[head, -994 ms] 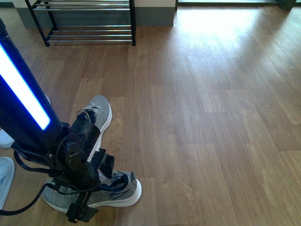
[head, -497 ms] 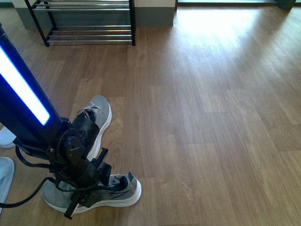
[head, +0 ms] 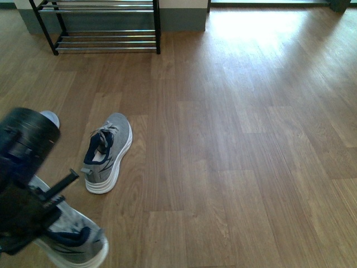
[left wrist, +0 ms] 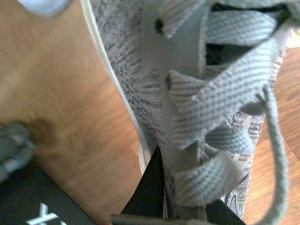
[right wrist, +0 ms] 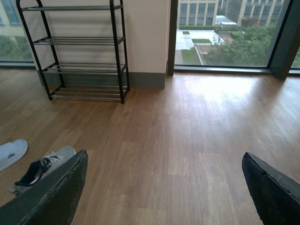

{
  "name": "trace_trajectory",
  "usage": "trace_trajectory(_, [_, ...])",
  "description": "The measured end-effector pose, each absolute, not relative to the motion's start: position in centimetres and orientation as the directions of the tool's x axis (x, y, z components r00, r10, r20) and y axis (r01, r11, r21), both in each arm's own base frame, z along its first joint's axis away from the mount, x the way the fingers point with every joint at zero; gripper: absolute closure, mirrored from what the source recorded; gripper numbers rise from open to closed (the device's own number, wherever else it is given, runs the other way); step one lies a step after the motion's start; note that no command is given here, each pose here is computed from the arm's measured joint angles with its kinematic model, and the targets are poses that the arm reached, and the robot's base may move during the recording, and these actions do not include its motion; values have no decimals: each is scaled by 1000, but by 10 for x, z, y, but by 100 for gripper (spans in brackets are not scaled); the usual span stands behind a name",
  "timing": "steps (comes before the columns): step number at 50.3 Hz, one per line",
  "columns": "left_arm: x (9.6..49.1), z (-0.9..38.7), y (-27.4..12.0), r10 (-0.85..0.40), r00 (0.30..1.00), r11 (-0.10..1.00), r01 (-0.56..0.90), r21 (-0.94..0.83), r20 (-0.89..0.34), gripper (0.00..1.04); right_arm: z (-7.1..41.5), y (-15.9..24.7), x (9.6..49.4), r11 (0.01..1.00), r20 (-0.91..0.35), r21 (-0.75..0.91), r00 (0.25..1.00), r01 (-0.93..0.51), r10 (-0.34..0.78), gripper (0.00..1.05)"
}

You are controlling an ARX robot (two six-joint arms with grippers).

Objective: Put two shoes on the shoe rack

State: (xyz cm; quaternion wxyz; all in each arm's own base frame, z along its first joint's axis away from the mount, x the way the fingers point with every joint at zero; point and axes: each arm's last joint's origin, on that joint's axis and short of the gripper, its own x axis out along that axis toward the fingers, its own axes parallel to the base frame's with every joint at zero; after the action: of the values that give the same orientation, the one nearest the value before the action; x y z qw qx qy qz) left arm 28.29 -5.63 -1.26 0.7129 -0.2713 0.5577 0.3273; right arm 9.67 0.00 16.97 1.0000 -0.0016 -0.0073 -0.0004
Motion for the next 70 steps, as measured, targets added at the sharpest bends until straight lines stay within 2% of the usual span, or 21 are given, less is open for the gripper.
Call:
trace_trajectory(8, [263,37,-39,379,334,724,-688,51,-863,103,170,0,97,1000,15,-3,1000,1,-1,9])
trace_trajectory(13, [240,70,-26,569,436,730,-658,183,-697,103,170,0,97,1000,15,-3,1000,1,-1,9])
trace_trajectory(16, [221,86,-20,651,465,712,-649,269,-600,103,170,0,97,1000,15,-3,1000,1,-1,9])
trace_trajectory(24, [177,124,-25,741,582,671,-630,390,-335,103,170,0,97,1000,15,-3,1000,1,-1,9])
trace_trajectory(28, [156,151,-36,743,655,656,-676,334,-134,103,170,0,97,1000,15,-3,1000,1,-1,9])
trace_trajectory(31, [148,164,-39,735,676,656,-687,313,-57,103,170,0,97,1000,15,-3,1000,1,-1,9])
trace_trajectory(46, [146,166,-39,733,679,623,-645,442,-42,103,170,0,97,1000,15,-3,1000,1,-1,9])
trace_trajectory(70, [145,165,-39,733,679,620,-641,453,-42,103,170,0,97,1000,15,-3,1000,3,-3,9])
